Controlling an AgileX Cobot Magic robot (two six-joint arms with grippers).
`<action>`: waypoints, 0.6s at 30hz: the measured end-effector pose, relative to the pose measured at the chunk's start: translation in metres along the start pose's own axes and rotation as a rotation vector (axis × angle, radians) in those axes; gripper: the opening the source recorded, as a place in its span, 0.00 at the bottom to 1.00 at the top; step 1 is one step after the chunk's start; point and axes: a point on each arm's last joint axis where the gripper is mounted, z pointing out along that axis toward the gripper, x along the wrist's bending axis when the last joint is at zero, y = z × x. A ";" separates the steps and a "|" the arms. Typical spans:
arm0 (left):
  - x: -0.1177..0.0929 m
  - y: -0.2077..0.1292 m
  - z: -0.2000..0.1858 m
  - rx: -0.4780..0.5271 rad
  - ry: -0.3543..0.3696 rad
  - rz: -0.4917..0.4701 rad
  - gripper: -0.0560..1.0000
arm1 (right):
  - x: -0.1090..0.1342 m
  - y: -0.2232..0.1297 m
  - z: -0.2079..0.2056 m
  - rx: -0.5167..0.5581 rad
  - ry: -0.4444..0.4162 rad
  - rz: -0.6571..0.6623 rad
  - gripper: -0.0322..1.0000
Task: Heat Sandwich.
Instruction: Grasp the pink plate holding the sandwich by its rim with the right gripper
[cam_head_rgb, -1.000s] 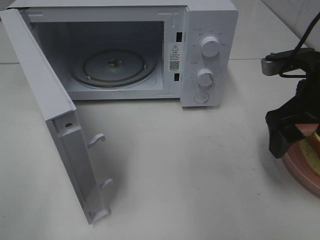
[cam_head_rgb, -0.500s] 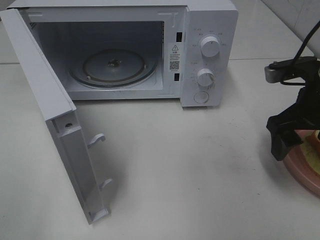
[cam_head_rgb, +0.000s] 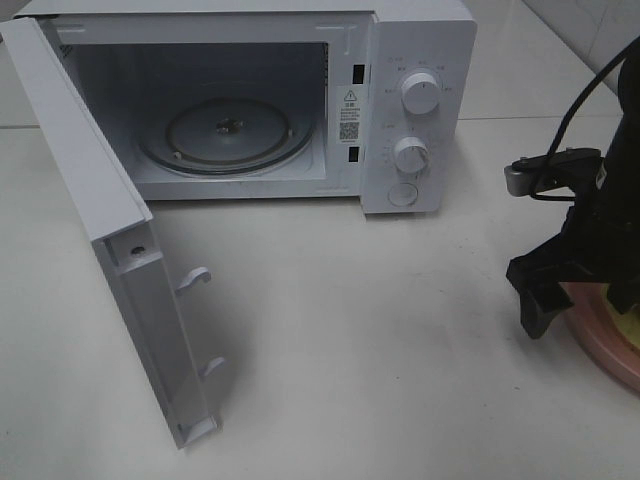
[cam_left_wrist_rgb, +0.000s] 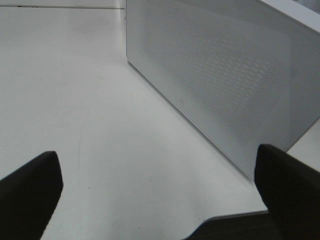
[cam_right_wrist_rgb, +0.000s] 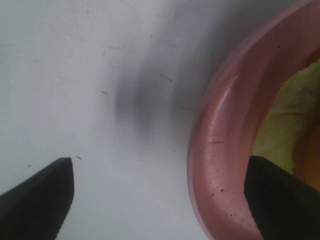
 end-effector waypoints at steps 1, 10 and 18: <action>0.000 0.000 0.000 0.000 0.000 0.000 0.98 | 0.000 0.001 0.002 0.002 0.000 0.003 0.89; 0.000 0.000 0.000 0.000 0.000 0.000 0.98 | 0.001 0.009 0.017 -0.007 0.001 0.005 0.89; 0.000 0.000 0.000 0.000 0.000 0.000 0.98 | 0.000 0.013 0.031 0.006 -0.021 0.001 0.88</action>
